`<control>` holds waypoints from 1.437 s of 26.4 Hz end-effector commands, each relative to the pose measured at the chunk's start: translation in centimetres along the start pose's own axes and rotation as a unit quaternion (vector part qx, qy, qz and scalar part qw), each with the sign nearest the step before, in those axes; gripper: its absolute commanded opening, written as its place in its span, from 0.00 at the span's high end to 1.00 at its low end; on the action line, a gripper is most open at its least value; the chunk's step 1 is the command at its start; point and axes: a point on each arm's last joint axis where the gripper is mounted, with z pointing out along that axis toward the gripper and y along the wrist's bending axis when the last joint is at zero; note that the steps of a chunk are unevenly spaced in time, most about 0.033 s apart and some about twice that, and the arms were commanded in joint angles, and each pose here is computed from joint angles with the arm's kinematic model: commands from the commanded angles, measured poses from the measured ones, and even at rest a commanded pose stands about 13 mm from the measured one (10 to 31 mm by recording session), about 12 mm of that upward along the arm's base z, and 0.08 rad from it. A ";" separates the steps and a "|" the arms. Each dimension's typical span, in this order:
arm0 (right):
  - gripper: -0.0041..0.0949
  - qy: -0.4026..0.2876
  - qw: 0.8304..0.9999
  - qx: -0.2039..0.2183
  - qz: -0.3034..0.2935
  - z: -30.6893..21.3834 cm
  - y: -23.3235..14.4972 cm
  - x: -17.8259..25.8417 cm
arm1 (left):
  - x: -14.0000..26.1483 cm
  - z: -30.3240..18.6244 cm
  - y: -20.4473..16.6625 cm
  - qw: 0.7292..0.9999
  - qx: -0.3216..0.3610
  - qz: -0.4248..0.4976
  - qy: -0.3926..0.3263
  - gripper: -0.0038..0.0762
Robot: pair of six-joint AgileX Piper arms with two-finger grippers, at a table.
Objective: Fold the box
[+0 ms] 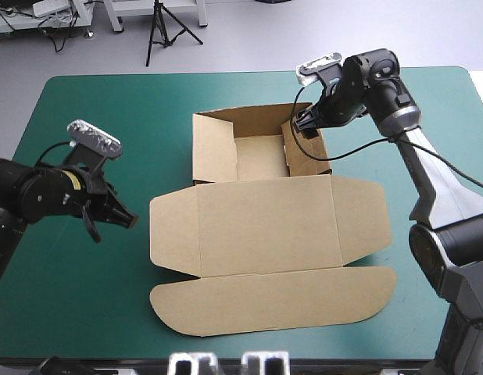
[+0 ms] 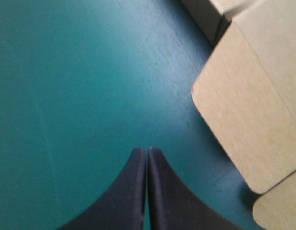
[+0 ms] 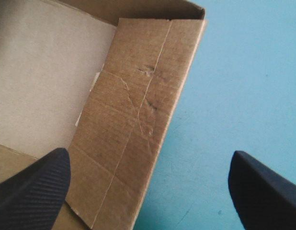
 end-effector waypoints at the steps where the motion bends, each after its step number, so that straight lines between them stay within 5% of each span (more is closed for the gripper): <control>1: 0.16 -0.019 1.000 0.003 -0.003 0.0 -0.2 -0.6 | 2.3 -0.4 -0.5 1.000 0.002 -0.017 0.017 0.96; 9: 0.31 0.045 0.999 -0.025 0.008 6.6 0.2 -0.3 | 4.4 -0.2 -1.0 0.999 0.004 -0.030 0.028 0.96; 18: 0.97 0.050 0.998 -0.022 -0.018 7.3 0.1 -0.3 | 4.4 -0.2 -1.0 0.999 0.004 -0.033 0.028 0.96; 23: 0.98 0.049 0.999 -0.004 -0.007 7.3 -2.8 0.0 | 4.4 -0.2 -1.0 0.999 0.004 -0.033 0.028 0.96; 28: 0.98 0.060 0.991 0.092 0.082 5.0 -14.0 2.8 | 4.4 -0.2 -1.0 0.999 0.002 -0.032 0.028 0.96; 38: 0.98 0.063 0.946 0.172 0.268 -0.1 -29.7 13.4 | 4.4 -0.2 -0.7 0.999 -0.017 -0.026 0.030 0.96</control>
